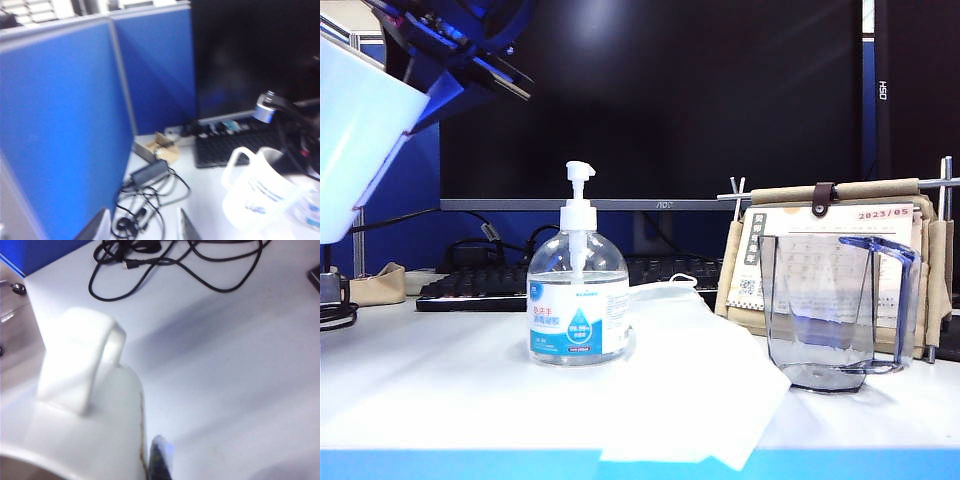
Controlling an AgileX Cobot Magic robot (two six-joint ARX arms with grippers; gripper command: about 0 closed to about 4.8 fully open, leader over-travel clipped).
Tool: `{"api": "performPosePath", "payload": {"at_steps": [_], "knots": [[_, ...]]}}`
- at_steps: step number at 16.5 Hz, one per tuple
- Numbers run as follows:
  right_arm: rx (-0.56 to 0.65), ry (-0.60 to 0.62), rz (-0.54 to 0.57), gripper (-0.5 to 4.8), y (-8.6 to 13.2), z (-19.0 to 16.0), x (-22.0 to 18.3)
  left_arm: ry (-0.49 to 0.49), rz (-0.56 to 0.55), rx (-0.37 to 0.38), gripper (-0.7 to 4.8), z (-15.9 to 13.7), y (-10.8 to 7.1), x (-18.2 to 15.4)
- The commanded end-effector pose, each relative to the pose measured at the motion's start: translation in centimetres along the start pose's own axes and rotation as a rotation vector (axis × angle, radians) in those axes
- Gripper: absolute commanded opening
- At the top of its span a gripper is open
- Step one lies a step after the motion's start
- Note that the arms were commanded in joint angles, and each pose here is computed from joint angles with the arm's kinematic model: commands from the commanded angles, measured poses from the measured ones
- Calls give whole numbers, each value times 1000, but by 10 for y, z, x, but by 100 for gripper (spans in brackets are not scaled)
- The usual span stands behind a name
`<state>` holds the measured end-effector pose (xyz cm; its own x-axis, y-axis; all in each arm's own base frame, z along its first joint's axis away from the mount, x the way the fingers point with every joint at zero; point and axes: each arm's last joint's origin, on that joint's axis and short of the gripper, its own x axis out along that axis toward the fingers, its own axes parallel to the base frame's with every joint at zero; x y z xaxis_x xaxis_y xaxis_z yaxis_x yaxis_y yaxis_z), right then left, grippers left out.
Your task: Swap the positions of the transparent plastic cup and the white ceramic cup.
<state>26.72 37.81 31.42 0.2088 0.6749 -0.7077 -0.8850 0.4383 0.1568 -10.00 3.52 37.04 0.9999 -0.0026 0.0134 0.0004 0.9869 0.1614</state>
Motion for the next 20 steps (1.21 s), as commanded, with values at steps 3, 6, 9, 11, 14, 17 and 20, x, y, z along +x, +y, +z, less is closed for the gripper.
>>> {"api": "performPosePath", "payload": {"at_steps": [3,6,9,11,14,17,20], "knots": [[-135,-41,-48,-2,27,27,-41,81,-79,-6,179,-10,-6,9],[-155,-182,-65,-1,39,54,-68,70,-61,-35,79,-23,-6,2],[-104,-91,-53,-2,36,48,-52,130,-92,-38,79,-29,-8,2],[-89,-16,-16,-1,39,40,-36,132,-110,-39,79,-29,-9,2],[-50,45,40,-1,34,32,-7,190,-121,-28,79,-35,-10,4],[-43,90,40,-2,28,24,24,243,-144,-24,79,-41,-11,3],[-46,161,-130,-2,8,11,59,259,-159,-58,79,-42,-12,2]]}}
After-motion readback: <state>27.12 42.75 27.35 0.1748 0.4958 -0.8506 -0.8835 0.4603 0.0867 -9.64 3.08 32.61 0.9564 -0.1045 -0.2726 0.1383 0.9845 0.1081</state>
